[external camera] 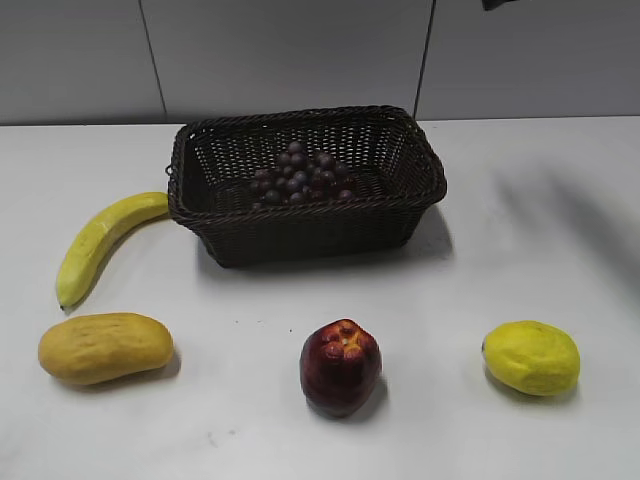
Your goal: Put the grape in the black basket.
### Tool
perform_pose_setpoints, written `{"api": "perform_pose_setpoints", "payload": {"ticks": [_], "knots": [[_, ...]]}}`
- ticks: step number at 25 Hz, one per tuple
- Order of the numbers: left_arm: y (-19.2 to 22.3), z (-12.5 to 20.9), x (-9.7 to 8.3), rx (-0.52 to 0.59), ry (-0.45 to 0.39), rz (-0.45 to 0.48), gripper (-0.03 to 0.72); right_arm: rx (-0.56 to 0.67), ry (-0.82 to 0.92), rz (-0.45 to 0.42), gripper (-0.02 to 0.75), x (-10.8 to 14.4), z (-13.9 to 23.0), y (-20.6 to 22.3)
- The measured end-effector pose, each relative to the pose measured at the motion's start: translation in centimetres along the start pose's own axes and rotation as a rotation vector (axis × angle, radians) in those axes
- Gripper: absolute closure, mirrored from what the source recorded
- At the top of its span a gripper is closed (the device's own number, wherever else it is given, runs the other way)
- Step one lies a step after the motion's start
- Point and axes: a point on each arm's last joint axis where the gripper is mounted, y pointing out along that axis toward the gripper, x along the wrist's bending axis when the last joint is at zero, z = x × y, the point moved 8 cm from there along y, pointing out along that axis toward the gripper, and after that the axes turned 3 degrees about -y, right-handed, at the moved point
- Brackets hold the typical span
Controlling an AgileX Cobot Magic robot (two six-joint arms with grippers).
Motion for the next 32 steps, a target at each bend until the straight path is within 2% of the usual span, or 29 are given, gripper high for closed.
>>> {"api": "perform_pose_setpoints", "payload": {"ticks": [4, 7, 9, 15, 20, 26, 32], "knots": [[0.0, 0.0, 0.0, 0.0, 0.0, 0.0, 0.471, 0.118, 0.13, 0.05, 0.158, -4.2, 2.7, -0.3], [0.0, 0.0, 0.0, 0.0, 0.0, 0.0, 0.471, 0.192, 0.18, 0.07, 0.159, -6.0, 4.3, -0.7], [0.0, 0.0, 0.0, 0.0, 0.0, 0.0, 0.471, 0.253, 0.194, 0.069, 0.16, -6.4, 5.4, -1.0], [0.0, 0.0, 0.0, 0.0, 0.0, 0.0, 0.471, 0.498, 0.207, 0.031, 0.164, -5.4, 9.3, -2.5], [0.0, 0.0, 0.0, 0.0, 0.0, 0.0, 0.471, 0.519, 0.226, 0.03, 0.165, -5.1, 9.8, -3.7], [0.0, 0.0, 0.0, 0.0, 0.0, 0.0, 0.471, 0.539, 0.243, 0.014, 0.165, -3.6, 12.0, -9.1], [0.0, 0.0, 0.0, 0.0, 0.0, 0.0, 0.471, 0.626, 0.235, 0.018, 0.165, -1.5, 18.5, -14.9]]}}
